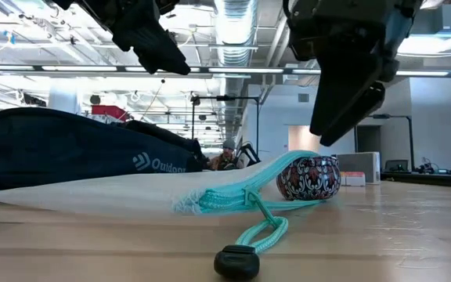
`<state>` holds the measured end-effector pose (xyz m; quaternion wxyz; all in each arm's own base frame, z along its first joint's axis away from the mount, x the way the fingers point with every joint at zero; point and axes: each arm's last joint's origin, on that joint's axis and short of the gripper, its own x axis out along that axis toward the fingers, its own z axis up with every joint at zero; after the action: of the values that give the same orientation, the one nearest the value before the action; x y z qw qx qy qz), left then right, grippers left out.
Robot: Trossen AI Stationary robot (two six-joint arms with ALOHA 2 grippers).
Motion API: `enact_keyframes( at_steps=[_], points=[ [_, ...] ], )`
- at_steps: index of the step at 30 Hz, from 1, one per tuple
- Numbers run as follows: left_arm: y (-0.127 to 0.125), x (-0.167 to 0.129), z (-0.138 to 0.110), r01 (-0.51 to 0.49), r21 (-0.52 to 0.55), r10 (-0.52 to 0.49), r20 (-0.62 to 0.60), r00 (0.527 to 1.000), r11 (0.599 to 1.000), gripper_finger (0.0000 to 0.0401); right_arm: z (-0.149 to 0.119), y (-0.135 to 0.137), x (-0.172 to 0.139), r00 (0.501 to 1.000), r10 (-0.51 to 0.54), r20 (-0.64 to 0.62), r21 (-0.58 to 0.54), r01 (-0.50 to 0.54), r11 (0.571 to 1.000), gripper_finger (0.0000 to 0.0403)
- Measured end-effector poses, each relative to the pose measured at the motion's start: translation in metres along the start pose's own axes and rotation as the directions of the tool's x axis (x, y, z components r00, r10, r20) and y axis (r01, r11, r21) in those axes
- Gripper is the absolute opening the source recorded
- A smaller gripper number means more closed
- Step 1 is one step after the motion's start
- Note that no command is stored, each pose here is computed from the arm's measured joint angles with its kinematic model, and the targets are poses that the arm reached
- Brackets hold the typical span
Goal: Unpack backpack
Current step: Remove the scented candle from the zip bag
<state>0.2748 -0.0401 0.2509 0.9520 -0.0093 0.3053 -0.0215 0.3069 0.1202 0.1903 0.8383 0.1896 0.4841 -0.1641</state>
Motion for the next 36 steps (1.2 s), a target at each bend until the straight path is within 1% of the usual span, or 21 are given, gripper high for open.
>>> enact_keyframes(
  at_steps=[3,5,7,10,11,12,14,17,22,26,32,36],
  points=[
    [0.0,0.0,0.0,0.0,0.0,0.0,0.001,1.0,1.0,0.0125,-0.002,0.003,-0.007,1.0,0.014,0.014,0.007,-0.015,1.0,0.0256],
    [0.0,0.0,0.0,0.0,0.0,0.0,0.0,1.0,1.0,0.0125,-0.003,0.004,-0.013,0.999,0.01,0.042,0.032,-0.011,0.999,0.0266],
    [0.0,0.0,0.0,0.0,0.0,0.0,0.001,1.0,1.0,0.0125,-0.004,0.004,-0.016,0.999,0.008,0.052,0.046,-0.01,0.999,0.0293],
    [0.0,0.0,0.0,0.0,0.0,0.0,0.001,1.0,1.0,0.0125,-0.004,0.003,-0.016,0.999,-0.001,0.045,0.077,-0.003,0.997,0.0348],
    [0.0,0.0,0.0,0.0,0.0,0.0,0.001,1.0,1.0,0.0125,-0.005,0.002,-0.016,0.999,-0.002,0.043,0.106,-0.003,0.994,0.0374],
    [0.0,0.0,0.0,0.0,0.0,0.0,0.001,1.0,1.0,0.0125,-0.006,0.001,-0.015,0.999,-0.005,0.041,0.134,0.0,0.991,0.0385],
    [0.0,0.0,0.0,0.0,0.0,0.0,0.001,1.0,1.0,0.0125,-0.008,0.0,-0.012,0.999,0.005,0.04,0.165,-0.012,0.986,0.0378],
    [0.0,0.0,0.0,0.0,0.0,0.0,0.002,1.0,1.0,0.0125,-0.012,0.002,-0.013,0.999,0.011,0.035,0.084,-0.014,0.996,0.0373],
    [0.0,0.0,0.0,0.0,0.0,0.0,0.001,1.0,1.0,0.0125,-0.018,0.007,-0.016,1.0,0.017,0.026,0.048,-0.019,0.999,0.0372],
    [0.0,0.0,0.0,0.0,0.0,0.0,0.002,1.0,1.0,0.0125,-0.018,0.005,-0.007,1.0,-0.015,0.022,-0.025,0.016,1.0,0.037],
    [0.0,0.0,0.0,0.0,0.0,0.0,0.002,1.0,1.0,0.0125,-0.014,0.0,0.011,0.998,-0.06,0.007,-0.001,0.06,0.998,0.0369],
    [0.0,0.0,0.0,0.001,0.0,-0.001,0.002,1.0,1.0,0.0125,-0.007,-0.006,0.013,0.997,-0.07,0.013,0.022,0.07,0.997,0.0369]
  ],
)
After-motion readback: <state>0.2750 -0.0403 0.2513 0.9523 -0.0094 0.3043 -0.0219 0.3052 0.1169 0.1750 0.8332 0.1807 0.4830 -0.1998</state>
